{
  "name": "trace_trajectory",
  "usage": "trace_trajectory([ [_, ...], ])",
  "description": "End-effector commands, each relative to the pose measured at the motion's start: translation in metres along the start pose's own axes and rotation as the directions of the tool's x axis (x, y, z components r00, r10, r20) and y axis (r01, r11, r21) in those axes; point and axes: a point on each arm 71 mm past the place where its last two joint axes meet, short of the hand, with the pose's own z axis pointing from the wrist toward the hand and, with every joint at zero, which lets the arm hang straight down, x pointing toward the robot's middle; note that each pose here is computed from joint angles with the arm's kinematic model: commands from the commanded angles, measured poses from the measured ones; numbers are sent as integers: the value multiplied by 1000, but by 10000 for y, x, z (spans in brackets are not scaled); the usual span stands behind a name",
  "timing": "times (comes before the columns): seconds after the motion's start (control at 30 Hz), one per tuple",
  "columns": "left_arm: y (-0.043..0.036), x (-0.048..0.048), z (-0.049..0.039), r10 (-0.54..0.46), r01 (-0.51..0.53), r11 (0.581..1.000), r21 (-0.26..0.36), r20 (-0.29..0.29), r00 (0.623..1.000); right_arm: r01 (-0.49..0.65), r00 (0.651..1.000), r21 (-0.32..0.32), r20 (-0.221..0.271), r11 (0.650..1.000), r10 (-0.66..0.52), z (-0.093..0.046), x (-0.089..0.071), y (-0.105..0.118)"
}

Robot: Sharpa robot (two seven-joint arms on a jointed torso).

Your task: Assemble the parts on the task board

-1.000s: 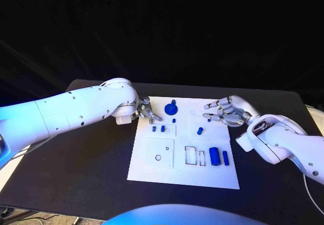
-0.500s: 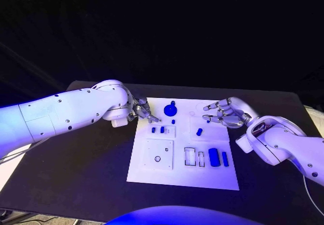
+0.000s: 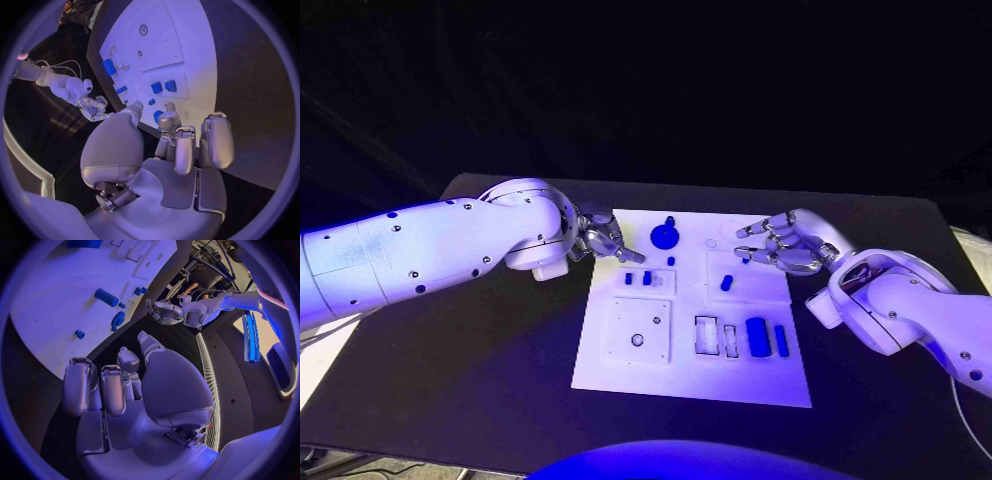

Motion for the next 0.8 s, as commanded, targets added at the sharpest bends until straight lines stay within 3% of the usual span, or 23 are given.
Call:
trace_trajectory([
  [0.03,26,27,-15,31,-30,999,-33,29,999,1,1000,-3,-12,1000,-1,-4,14,5],
  [0.4,55,106,8,54,-50,996,-79,48,997,1,1000,-3,-12,1000,-1,-5,16,3],
  [0.8,-1,200,76,59,-56,995,-79,29,998,-1,1000,-7,-13,1000,0,-3,29,12],
])
